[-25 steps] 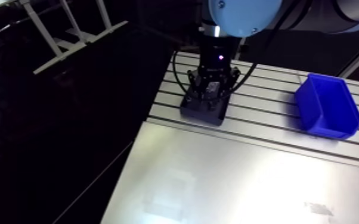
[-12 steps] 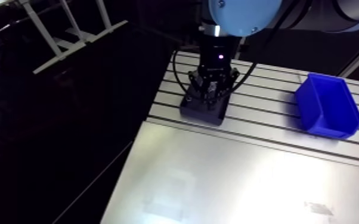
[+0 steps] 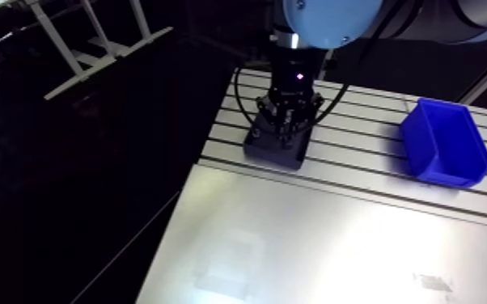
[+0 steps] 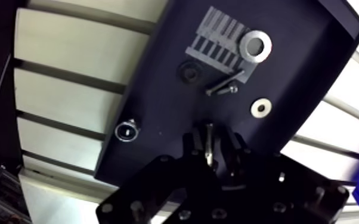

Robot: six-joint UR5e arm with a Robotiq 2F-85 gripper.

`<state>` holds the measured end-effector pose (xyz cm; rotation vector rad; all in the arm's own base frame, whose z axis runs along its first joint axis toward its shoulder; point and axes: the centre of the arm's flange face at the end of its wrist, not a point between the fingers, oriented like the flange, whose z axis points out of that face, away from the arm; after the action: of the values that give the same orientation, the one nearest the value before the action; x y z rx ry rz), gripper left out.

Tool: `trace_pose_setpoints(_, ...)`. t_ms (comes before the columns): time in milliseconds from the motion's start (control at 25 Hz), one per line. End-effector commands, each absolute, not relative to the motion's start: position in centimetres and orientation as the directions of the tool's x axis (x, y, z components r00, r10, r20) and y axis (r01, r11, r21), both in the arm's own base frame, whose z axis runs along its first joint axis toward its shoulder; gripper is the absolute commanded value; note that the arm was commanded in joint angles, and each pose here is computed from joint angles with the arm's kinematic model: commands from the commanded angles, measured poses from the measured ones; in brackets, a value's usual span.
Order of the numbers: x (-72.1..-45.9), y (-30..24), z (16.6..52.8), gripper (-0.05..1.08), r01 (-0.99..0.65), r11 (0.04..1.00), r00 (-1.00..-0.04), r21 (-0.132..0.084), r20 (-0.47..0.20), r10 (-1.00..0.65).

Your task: Pick up the M10 bolt from the tray and put it into the blue bin.

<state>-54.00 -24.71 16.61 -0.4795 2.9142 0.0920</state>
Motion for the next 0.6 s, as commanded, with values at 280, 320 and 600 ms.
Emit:
trace_pose_setpoints(280,-54.16,-24.74,16.74,0.72,-0.323,0.946,-0.932,0.032,-0.182,-0.312)
trace_pose_setpoints(320,-54.18,-24.74,16.76,0.72,-0.323,0.946,-0.933,0.032,-0.181,-0.312)
trace_pose_setpoints(600,-54.01,-24.72,16.58,0.74,-0.323,0.946,-0.932,0.03,-0.185,-0.312)
